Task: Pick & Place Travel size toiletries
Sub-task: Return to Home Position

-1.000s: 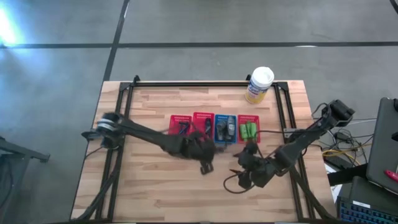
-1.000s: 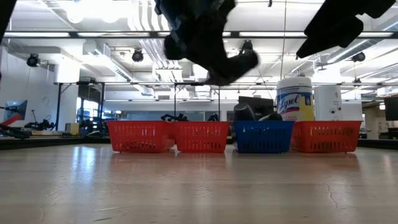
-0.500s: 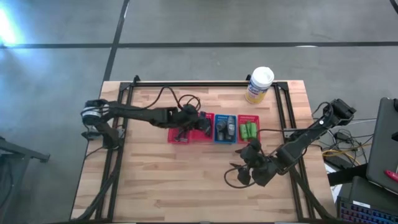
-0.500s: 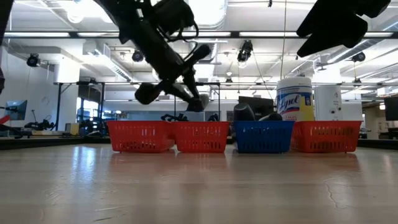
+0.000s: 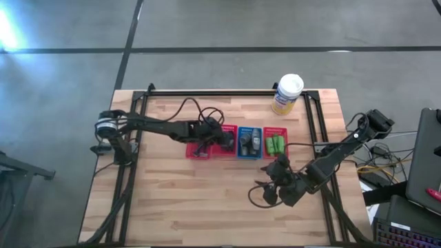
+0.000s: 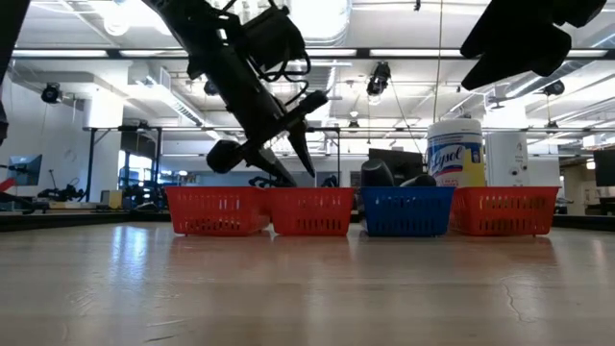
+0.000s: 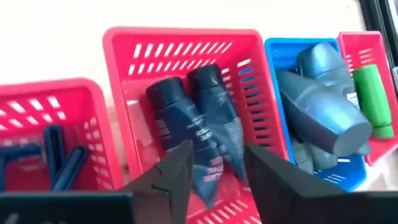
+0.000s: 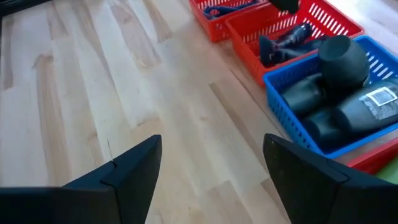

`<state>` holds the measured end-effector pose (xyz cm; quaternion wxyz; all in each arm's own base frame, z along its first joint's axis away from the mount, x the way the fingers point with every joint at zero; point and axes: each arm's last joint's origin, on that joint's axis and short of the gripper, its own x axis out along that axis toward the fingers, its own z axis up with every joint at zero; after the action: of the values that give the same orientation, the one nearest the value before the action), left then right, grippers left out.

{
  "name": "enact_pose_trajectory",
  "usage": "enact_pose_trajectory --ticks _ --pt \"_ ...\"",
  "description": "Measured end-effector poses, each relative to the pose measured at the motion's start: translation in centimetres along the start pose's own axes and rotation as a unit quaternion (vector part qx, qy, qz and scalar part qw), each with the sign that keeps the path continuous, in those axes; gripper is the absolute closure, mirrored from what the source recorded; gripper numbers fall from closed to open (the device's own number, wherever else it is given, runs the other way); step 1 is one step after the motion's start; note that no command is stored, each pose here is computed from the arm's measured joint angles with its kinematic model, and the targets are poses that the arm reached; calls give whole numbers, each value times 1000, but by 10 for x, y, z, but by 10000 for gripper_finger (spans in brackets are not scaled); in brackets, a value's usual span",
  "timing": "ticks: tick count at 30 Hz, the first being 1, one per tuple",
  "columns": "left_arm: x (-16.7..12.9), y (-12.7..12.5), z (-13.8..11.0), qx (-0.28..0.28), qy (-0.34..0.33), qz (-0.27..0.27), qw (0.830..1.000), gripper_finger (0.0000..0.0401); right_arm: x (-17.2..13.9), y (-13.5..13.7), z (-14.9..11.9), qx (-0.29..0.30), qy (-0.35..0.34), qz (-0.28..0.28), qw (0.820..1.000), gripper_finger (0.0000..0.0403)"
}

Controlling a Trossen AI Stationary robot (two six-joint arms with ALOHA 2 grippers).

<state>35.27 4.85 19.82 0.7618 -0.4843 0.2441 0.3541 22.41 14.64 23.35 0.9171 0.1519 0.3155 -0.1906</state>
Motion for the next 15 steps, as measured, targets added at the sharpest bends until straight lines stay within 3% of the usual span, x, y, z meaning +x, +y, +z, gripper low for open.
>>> enact_pose_trajectory --ticks 2,4,7,9,11,15 --pt "-6 -1 4 15 9 -11 1000 247 -1 1 1 2 8 9 1000 120" --pt "-20 -9 9 66 17 -45 997 244 -6 2 4 2 21 28 999 112" --pt "-58 -28 5 200 28 -131 971 245 -18 2 13 -3 43 63 997 98" --pt "-87 -34 1 256 12 -173 951 245 -26 -2 17 -10 65 78 995 88" --pt "-112 -35 -1 282 -7 -189 941 245 -35 -7 21 -6 83 90 992 79" --pt "-148 -29 -4 273 -54 -195 941 245 -51 -19 29 52 78 101 990 63"
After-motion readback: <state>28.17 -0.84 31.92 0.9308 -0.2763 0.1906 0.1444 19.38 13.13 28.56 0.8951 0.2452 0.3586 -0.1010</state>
